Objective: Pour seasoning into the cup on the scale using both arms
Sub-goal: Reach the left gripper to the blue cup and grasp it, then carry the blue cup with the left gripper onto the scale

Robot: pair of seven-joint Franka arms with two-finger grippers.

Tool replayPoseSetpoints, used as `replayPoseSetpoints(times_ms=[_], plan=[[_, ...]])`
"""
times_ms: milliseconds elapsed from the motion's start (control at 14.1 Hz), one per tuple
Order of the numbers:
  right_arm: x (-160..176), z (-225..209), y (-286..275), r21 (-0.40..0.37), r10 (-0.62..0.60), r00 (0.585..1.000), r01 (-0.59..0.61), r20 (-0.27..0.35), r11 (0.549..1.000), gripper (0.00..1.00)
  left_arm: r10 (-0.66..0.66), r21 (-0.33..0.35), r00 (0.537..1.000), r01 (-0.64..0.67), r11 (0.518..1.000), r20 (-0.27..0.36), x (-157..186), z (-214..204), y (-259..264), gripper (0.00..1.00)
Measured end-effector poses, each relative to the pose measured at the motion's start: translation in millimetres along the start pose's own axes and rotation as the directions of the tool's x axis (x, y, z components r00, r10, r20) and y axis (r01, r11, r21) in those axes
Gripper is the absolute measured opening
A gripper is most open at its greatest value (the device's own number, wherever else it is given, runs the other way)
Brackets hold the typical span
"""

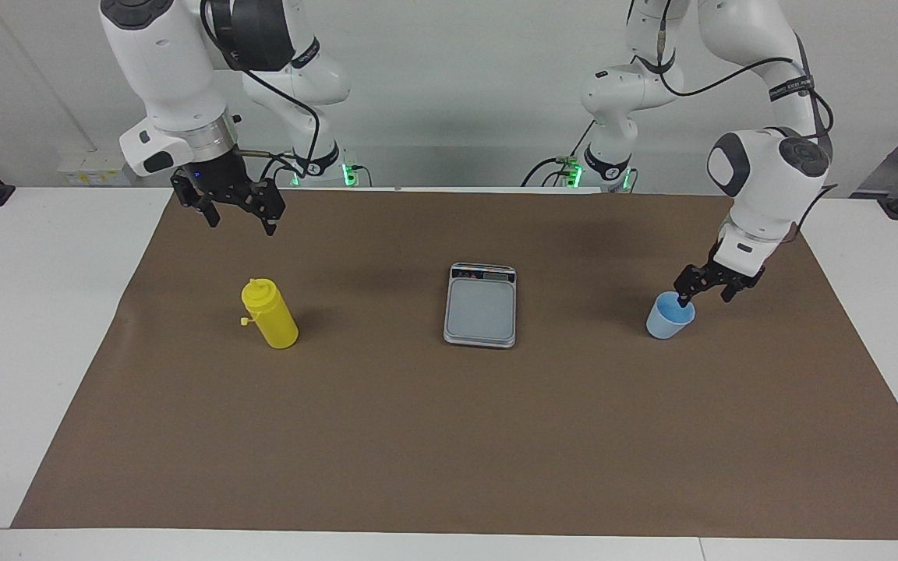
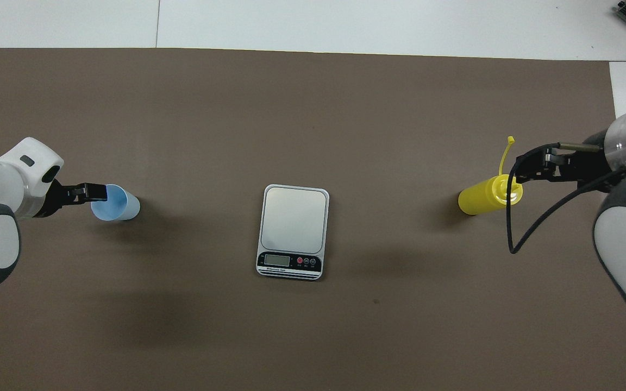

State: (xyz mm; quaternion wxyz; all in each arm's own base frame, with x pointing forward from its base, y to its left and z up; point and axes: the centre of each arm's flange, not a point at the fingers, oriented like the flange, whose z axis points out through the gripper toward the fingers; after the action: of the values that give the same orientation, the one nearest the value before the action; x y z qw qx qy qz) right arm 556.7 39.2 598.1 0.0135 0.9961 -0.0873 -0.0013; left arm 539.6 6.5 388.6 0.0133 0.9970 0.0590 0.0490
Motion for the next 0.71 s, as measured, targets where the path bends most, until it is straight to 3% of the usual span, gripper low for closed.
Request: replayPoseSetpoints(times_ms=[427, 498, 712], plan=[[0.0, 0.0, 0.0, 0.0, 0.0, 1.0, 0.0, 0.0, 1.0, 1.0, -0.065, 0.002, 0.998, 0.065, 0.998, 0.023, -20.5, 39.3, -1.9, 1.0], [0.0, 0.0, 0.0, 0.0, 0.0, 1.0, 0.0, 0.0, 1.0, 1.0, -0.072, 0.0, 0.997, 0.072, 0.997, 0.016, -20.1, 42.9, -1.1, 0.93], [0.0, 0.0, 0.0, 0.0, 0.0, 1.0, 0.0, 0.0, 1.0, 1.0, -0.074, -0.003, 0.997, 0.074, 0.997, 0.014, -19.1, 48.5, -0.1, 0.53]])
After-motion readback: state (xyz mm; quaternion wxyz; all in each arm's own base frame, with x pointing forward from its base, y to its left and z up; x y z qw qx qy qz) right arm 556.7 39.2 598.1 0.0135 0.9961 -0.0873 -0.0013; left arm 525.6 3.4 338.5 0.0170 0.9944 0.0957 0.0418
